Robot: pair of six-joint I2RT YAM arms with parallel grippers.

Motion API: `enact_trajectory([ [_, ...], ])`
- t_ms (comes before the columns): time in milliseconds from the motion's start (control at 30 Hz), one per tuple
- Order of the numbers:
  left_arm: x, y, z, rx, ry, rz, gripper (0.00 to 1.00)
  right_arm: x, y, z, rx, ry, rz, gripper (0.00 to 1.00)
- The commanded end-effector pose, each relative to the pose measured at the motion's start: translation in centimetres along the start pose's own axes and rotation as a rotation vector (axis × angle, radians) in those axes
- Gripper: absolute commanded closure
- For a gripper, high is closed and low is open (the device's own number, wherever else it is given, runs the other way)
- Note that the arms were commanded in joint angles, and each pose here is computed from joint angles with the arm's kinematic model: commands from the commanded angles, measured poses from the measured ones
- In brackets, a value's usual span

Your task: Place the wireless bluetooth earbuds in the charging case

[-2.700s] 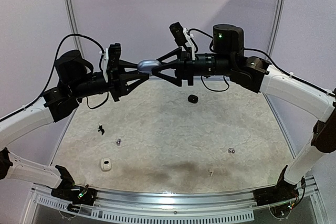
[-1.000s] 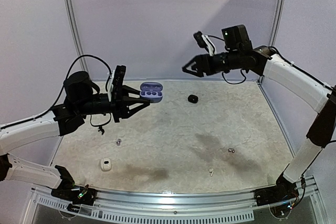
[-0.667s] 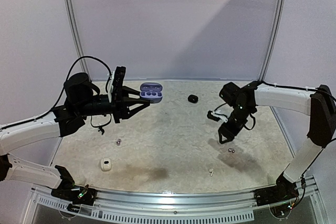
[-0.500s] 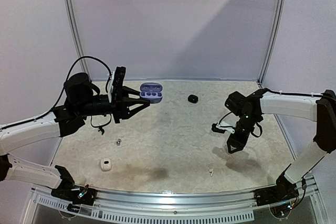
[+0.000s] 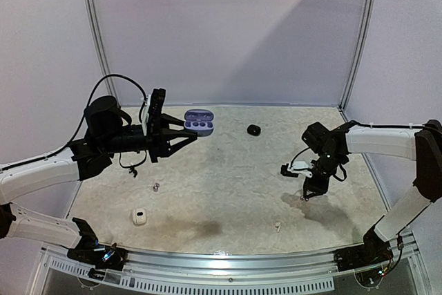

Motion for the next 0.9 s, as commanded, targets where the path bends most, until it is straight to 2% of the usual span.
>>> enact_trajectory([
  [0, 0.3, -0.1, 0.7, 0.021, 0.003, -0.008, 1.0, -0.2, 0.9, -0.7, -0.025, -0.023, -0.012, 0.74],
  [267, 0.3, 0.0, 0.7, 0.026, 0.009, -0.004, 1.0, 0.1, 1.9, -0.2, 0.018, -0.025, -0.054, 0.8],
  [467, 0.3, 0.0, 0.7, 0.025, 0.015, -0.004, 1.0, 0.1, 2.2, 0.2, 0.04, -0.024, -0.055, 0.91],
  [633, 0.3, -0.1, 0.7, 0.026, 0.018, -0.005, 1.0, 0.4, 2.3, 0.4, 0.05, -0.022, -0.072, 0.92],
  [867, 0.3, -0.1, 0.7, 0.025, 0.021, -0.008, 1.0, 0.1, 2.7, 0.6, 0.066, -0.018, -0.059, 0.88],
])
Point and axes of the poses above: each gripper's point midway between its finger pads, its own y axis out along the fingers, its own x axis along the line the jaws close on, z = x × y, the point moved 3 cm from there along -y, back along the fingers, and after that the axes turned 8 degrees about y, right-handed, at the moved point
